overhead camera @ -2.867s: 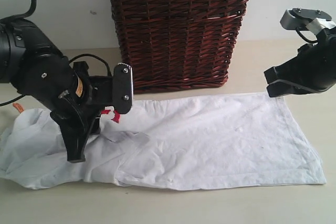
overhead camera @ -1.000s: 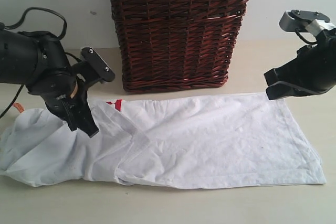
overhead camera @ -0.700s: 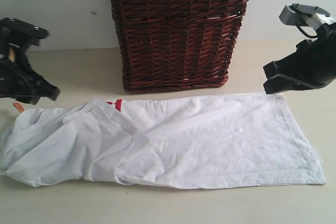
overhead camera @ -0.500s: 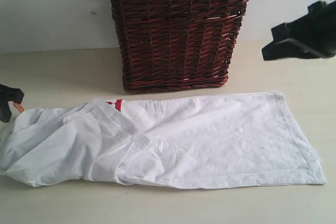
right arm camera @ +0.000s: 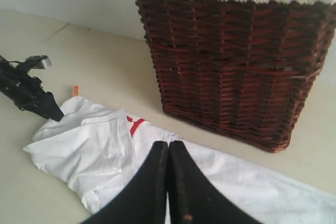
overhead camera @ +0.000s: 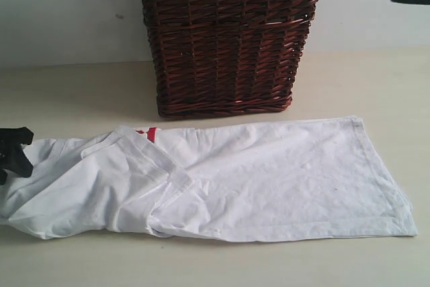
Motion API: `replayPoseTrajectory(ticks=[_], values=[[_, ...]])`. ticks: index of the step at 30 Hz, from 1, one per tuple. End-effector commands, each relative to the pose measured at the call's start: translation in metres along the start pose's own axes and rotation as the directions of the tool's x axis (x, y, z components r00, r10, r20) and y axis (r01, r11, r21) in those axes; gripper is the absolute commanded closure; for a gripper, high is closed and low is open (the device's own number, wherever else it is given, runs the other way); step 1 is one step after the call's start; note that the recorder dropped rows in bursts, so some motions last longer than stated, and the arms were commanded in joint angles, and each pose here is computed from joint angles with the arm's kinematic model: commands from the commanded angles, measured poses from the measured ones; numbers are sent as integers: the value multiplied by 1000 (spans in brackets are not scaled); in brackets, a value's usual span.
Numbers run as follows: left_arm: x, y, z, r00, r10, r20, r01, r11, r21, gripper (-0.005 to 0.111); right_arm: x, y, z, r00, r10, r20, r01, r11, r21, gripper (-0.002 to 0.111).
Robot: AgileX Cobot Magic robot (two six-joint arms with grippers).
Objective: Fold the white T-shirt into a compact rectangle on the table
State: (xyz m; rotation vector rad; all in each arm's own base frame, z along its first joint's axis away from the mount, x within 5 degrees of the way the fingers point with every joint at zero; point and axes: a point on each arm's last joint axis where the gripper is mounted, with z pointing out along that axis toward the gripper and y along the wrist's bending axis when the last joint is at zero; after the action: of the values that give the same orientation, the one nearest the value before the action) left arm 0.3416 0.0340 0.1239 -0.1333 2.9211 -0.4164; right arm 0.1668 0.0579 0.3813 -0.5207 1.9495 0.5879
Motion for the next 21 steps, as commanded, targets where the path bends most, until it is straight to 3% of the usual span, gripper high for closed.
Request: replayPoseTrajectory(ticks=[1,5,9,14,21], values=[[-3,3,11,1000,-12,-15,12,1000,10,54,13,26,-36,988,-84,130,80,996,34,108],[-4,4,14,1000,-6,-24,6,1000,10,43,31,40,-61,959,-143,246,114,985,128,108],[-12,1,-1,995,71,-76,-71,998,3,38,51,49,-76,931,-178,318,127,976,175,108],[-24,1,-21,995,101,13,-100,993,-60,38,67,55,-83,915,-199,352,137,972,193,108],[-18,6,12,992,101,-75,-102,995,-9,38,77,67,-97,888,-234,396,168,967,194,108]])
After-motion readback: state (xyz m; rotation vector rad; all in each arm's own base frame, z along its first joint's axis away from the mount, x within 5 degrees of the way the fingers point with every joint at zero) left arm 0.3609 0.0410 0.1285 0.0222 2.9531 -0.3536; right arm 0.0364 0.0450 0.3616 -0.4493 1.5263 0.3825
